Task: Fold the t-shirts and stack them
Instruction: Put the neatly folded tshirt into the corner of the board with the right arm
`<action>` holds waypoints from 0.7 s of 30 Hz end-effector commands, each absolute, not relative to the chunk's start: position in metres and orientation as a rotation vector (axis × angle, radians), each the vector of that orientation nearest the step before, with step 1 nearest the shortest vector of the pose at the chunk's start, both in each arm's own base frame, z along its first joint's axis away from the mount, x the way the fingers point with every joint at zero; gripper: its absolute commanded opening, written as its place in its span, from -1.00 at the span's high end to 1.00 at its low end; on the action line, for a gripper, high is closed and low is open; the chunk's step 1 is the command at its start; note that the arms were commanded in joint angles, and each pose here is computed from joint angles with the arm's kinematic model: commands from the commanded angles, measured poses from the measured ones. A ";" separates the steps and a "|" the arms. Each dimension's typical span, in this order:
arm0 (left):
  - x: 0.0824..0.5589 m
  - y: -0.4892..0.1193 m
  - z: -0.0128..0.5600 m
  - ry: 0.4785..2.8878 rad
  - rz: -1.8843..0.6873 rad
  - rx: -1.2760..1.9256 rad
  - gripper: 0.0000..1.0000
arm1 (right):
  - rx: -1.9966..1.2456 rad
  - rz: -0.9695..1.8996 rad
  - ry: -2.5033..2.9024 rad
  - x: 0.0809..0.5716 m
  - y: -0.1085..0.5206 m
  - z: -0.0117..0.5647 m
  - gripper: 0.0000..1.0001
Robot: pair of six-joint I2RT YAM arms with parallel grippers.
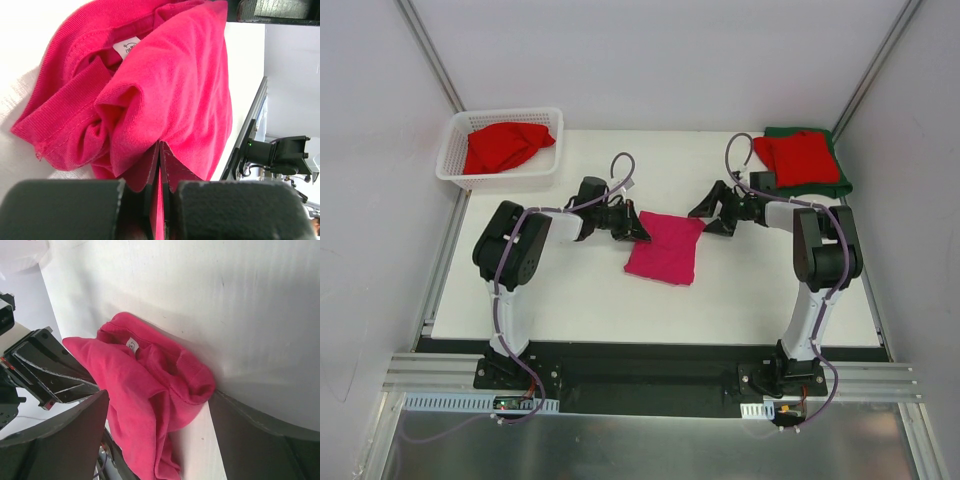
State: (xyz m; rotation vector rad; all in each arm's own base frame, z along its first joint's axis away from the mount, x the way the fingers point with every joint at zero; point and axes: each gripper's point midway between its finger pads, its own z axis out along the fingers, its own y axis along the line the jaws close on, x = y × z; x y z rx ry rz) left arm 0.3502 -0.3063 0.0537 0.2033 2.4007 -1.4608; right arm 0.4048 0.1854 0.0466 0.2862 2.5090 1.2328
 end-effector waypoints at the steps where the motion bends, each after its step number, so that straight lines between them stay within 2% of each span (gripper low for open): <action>1: 0.357 -0.301 0.081 2.324 -1.447 0.244 1.00 | 0.322 1.213 2.569 0.396 0.183 0.021 -0.68; 21: 0.362 -0.303 0.079 2.334 -1.446 0.244 1.00 | 0.220 1.284 2.639 0.341 0.200 0.009 -0.69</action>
